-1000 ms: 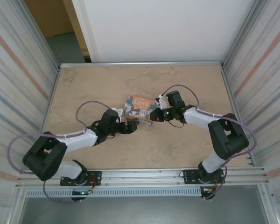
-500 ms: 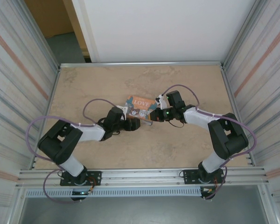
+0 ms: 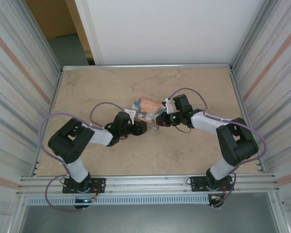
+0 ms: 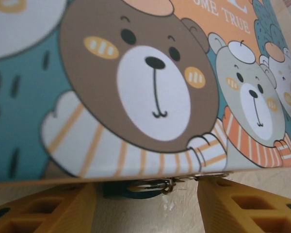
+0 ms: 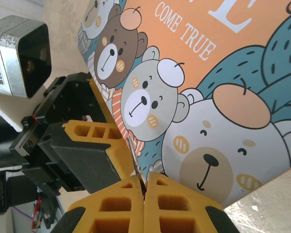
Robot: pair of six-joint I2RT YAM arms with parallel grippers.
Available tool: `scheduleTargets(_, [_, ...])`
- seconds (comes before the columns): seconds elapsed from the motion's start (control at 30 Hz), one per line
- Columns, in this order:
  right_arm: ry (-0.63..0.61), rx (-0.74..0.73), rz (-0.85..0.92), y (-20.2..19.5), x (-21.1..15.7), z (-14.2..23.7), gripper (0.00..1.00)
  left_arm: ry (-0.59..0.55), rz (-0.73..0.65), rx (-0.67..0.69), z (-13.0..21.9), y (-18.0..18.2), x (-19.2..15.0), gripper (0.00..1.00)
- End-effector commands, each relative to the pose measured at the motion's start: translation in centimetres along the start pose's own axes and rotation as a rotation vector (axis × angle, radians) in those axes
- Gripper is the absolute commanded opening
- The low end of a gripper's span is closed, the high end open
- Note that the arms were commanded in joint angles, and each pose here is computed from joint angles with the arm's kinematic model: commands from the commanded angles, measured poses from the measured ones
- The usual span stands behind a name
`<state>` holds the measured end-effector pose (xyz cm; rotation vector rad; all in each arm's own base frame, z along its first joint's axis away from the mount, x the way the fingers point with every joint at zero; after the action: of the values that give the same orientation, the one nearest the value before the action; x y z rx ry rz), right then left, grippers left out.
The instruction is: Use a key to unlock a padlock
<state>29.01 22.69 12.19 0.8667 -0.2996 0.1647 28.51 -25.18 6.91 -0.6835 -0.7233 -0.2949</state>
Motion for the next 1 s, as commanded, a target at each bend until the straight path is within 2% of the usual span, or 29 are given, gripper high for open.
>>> scheduleTargets(0.0, [0.034, -0.102, -0.052, -2.0, -1.3, 0.1, 0.00, -0.021, -0.040, -0.062, -0.6, -1.6, 0.8, 0.55])
scheduleTargets(0.67, [0.026, -0.096, -0.032, -1.3, -1.4, 0.4, 0.00, -0.025, 0.028, -0.040, -1.7, -1.5, 0.9, 0.35])
scheduleTargets(0.87, [-0.027, -0.064, 0.008, 0.3, -0.6, 1.2, 0.00, -0.041, 0.026, -0.034, -1.2, -1.8, 1.3, 0.25])
scheduleTargets(0.97, [-0.066, -0.045, 0.037, 1.4, -0.1, 2.1, 0.00, -0.046, 0.028, -0.031, -0.8, -2.1, 1.5, 0.23])
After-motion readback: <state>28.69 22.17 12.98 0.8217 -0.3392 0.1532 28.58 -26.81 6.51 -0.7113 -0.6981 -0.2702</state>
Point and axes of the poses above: each hand's point on the last joint's axis, 136 mm out from that joint toward the fingers, its own z axis back along the fingers, its own y axis along the line the jaws close on, x = y × z, the point moved 5 cm from there along z, back along the fingers, and after that the axes turned 4 degrees about -z, right-handed, at the moved point
